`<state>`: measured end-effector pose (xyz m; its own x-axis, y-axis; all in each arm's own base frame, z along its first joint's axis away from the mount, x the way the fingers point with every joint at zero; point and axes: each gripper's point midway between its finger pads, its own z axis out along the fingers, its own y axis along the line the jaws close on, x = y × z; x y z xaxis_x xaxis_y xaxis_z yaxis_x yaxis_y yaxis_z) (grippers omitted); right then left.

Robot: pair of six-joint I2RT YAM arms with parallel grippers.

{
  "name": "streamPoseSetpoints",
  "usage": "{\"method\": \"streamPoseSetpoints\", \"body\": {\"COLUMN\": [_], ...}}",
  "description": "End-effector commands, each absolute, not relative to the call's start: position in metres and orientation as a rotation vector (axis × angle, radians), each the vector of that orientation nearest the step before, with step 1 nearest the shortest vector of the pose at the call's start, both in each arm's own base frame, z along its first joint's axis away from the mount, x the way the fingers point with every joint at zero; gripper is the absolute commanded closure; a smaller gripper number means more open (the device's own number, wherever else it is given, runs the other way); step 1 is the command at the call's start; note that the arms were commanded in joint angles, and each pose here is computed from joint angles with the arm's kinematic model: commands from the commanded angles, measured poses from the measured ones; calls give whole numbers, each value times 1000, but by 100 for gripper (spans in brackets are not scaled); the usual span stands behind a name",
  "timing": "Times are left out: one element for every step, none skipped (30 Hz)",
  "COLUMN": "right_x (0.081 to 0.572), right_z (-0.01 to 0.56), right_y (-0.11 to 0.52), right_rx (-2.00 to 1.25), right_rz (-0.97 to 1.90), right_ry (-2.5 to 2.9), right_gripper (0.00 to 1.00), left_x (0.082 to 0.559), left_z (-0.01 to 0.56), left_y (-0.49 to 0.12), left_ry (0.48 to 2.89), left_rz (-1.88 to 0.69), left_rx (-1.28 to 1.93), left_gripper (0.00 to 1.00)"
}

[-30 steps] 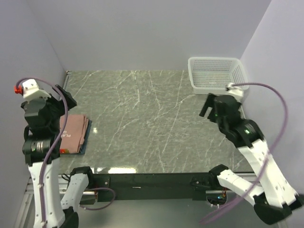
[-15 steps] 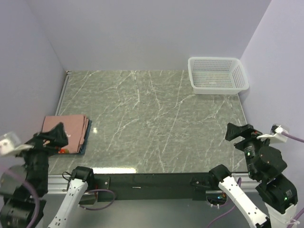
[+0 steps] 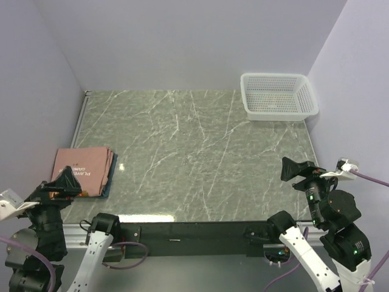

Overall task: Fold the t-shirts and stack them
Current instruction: Reset both grippers

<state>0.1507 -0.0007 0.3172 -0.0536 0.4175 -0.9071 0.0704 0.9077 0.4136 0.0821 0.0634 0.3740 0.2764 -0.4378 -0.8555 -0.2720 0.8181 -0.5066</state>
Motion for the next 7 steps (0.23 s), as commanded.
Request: {"method": "streamPoseSetpoints", "body": {"right_x": [154, 155, 156, 157, 157, 158, 159], "right_z": [333, 333, 333, 332, 331, 333, 331], "right_y": [2, 3, 3, 4, 4, 5, 5], "right_rx": [359, 355, 351, 349, 344, 341, 338], "right_rz": [313, 314, 312, 310, 310, 315, 311], "right_ry": [1541, 1544, 1543, 1545, 1543, 1534, 1537], "right_gripper": [6, 6, 6, 5, 5, 6, 5], "left_x": [83, 84, 87, 88, 91, 94, 96], "left_z": [387, 389, 387, 388, 388, 387, 386], "left_y": [72, 72, 71, 70, 68, 66, 65], "left_ry": [1219, 1201, 1205, 1203, 1205, 1205, 1207], "left_rz": [-114, -122, -123, -130, -139, -143, -146], "left_rx": [-680, -682, -685, -683, -674, -670, -669], "left_gripper": [1, 1, 1, 1, 1, 1, 1]}}
